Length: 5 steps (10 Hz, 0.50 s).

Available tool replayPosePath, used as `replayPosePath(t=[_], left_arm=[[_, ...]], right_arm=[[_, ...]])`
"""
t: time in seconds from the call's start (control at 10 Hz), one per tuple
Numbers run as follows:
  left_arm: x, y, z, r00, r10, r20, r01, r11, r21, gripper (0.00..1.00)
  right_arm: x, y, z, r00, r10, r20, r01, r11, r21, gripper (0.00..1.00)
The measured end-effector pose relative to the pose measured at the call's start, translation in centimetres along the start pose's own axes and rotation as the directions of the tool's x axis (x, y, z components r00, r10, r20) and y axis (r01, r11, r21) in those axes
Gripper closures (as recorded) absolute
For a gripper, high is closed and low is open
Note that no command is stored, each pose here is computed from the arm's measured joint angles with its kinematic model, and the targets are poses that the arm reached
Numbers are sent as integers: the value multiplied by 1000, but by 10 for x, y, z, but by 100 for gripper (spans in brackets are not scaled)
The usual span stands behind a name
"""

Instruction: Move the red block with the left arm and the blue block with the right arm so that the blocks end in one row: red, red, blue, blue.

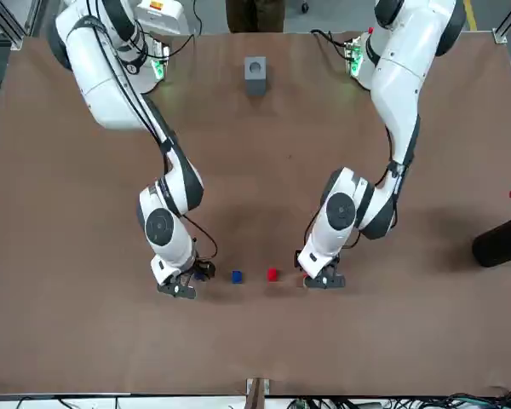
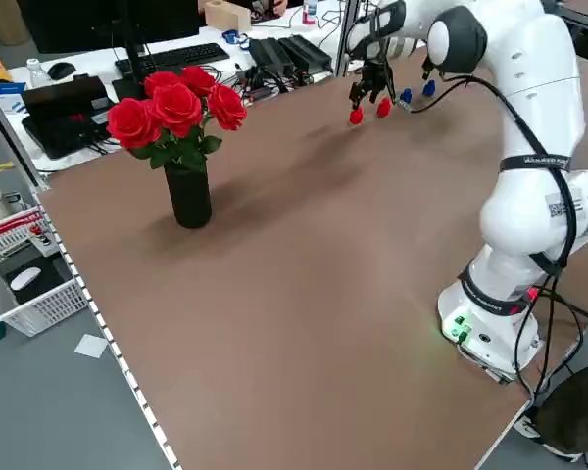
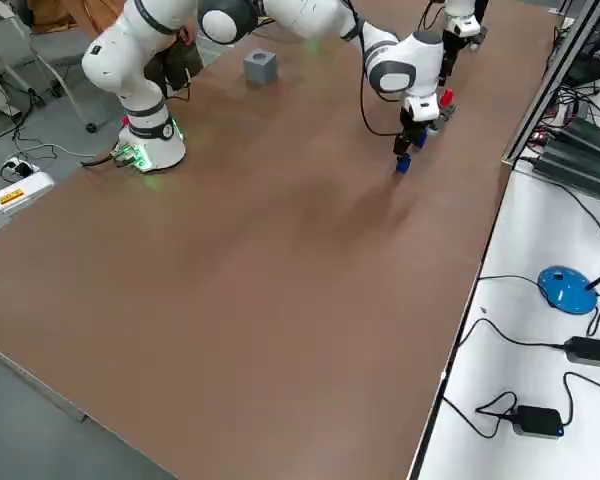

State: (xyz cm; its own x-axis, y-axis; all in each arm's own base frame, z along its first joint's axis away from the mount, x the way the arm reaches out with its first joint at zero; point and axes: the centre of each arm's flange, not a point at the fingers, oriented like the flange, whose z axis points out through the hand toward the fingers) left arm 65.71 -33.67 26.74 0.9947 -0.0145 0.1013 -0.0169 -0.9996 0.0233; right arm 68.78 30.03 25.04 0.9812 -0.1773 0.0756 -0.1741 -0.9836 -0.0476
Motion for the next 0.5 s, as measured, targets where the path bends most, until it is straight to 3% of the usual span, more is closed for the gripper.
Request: replayPosePath(t=[0.2,0.5], left_arm=[[10,-28,-84,1000,-1,5,1,999,48,1],[23,-130,-209,1000,-17,-5,17,997,70,1]], right_arm=[[10,14,-55,1000,20,-20,-20,1000,-13,0],[8,84,-173,998,29,-59,-30,999,-12,0]])
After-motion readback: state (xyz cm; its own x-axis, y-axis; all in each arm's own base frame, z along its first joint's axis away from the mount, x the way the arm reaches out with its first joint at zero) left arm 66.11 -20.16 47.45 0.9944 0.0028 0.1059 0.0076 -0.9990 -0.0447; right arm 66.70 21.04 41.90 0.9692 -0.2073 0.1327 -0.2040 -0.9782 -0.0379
